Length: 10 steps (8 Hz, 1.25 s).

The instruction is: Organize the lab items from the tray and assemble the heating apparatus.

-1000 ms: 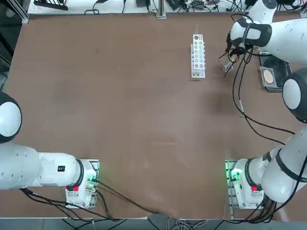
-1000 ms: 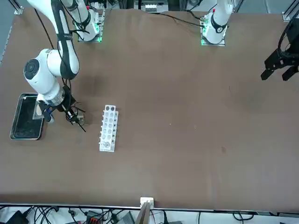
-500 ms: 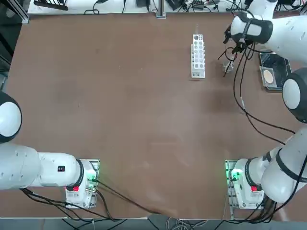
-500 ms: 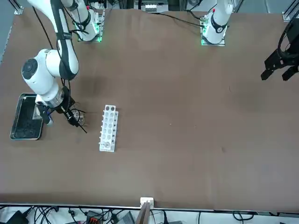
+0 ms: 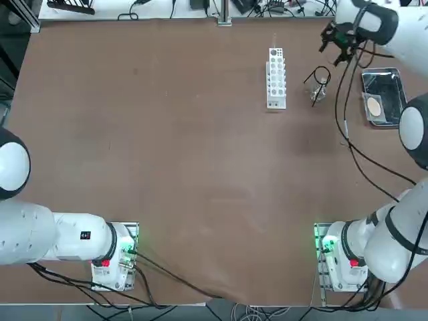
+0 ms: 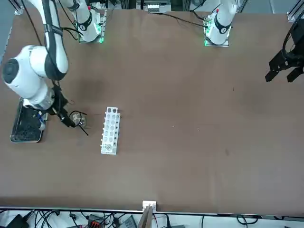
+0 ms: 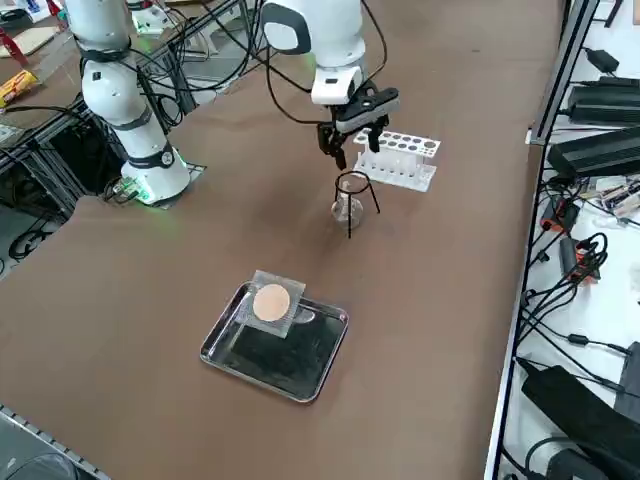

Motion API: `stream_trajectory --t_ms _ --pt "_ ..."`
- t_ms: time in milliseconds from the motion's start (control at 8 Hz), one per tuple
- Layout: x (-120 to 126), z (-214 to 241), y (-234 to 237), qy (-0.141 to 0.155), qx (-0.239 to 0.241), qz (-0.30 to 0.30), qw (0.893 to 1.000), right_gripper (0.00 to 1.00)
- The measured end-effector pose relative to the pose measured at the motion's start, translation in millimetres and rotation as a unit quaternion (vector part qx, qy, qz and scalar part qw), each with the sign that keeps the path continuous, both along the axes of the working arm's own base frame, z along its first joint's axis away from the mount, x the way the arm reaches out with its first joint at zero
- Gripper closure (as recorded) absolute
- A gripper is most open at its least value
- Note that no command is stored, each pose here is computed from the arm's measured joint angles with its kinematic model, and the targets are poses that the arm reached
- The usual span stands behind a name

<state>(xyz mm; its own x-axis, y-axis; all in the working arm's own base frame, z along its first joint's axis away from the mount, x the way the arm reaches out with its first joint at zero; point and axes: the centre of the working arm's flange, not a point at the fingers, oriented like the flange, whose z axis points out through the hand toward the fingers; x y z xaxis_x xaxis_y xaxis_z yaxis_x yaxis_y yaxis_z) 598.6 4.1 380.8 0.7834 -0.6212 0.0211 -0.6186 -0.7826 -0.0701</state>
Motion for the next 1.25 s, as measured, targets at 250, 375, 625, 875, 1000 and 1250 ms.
stream_trajectory --t_ms 250,375,625,875,1000,1250 --pt "-9.3 5.6 -54.5 0.026 -0.056 0.077 0.995 0.00" --pt "-14.7 5.6 -80.1 0.040 -0.087 0.116 0.989 0.00" --pt "-27.3 -5.6 -130.4 0.069 -0.119 0.180 0.974 0.00" --pt "-37.8 -44.4 -158.4 0.077 -0.152 0.224 0.960 0.00" --pt "-43.6 -73.4 -159.3 0.080 -0.170 0.238 0.953 0.00" --pt "-51.4 -125.0 -154.1 0.109 -0.197 0.259 0.939 0.00"
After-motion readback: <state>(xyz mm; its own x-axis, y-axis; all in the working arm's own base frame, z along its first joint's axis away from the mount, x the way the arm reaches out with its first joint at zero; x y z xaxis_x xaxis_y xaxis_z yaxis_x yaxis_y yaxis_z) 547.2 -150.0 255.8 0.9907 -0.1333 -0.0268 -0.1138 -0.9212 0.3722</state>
